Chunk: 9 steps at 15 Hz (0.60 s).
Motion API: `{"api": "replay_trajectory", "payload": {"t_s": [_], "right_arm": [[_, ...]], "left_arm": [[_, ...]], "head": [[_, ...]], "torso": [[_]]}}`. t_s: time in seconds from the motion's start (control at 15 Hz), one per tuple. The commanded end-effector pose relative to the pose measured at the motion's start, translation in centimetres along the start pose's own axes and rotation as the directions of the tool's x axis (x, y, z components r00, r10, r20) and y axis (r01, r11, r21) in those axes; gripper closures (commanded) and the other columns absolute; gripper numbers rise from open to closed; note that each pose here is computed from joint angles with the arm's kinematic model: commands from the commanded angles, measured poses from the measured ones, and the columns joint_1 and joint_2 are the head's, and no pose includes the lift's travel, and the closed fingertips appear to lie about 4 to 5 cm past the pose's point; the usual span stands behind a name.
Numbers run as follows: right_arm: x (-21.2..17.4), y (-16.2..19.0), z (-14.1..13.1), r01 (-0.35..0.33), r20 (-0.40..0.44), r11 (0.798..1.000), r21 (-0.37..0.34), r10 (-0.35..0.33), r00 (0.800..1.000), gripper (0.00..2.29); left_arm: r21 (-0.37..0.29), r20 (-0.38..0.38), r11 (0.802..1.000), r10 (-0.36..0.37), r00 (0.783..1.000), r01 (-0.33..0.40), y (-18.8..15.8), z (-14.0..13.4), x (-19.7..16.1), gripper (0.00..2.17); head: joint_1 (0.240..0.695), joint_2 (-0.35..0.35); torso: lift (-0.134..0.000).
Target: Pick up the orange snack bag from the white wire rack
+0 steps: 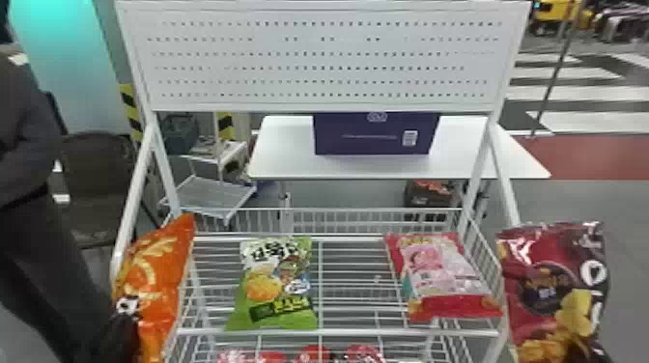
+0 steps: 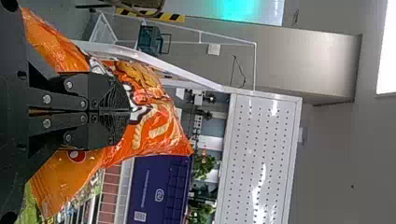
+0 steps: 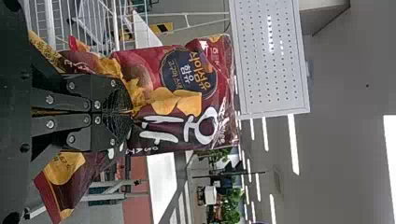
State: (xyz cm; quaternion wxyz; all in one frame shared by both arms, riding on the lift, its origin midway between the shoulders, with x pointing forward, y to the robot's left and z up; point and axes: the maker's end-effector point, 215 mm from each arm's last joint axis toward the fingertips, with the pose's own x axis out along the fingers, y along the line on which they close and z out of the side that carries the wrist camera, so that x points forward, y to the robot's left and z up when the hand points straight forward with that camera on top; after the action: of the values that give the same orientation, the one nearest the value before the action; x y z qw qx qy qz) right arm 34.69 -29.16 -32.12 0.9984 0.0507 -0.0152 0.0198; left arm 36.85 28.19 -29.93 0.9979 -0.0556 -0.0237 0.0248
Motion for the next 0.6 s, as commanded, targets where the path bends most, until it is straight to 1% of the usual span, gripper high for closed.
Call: {"api": "replay_trajectory", "payload": {"t_s": [0.0,0.53], "right_arm": [[0.03,0.03,0.07,-0.001,0.001,1.0,-0.001,0.001,1.0,2.19],[-0.15,0.02,0.35,-0.003,0.01,1.0,-0.002,0.003,1.0,2.19]], "left_arm": [[0.003,-0.004,1.0,0.004,1.0,-0.004,0.27,-0.15,-0.04,2.14],[0.007,-0.013,1.0,0.001,1.0,-0.001,0.08,-0.32,-0.47,2.14]], "head": [[0.499,0.0],[0.499,0.0]], "torso": [[0.0],[0.0]]}}
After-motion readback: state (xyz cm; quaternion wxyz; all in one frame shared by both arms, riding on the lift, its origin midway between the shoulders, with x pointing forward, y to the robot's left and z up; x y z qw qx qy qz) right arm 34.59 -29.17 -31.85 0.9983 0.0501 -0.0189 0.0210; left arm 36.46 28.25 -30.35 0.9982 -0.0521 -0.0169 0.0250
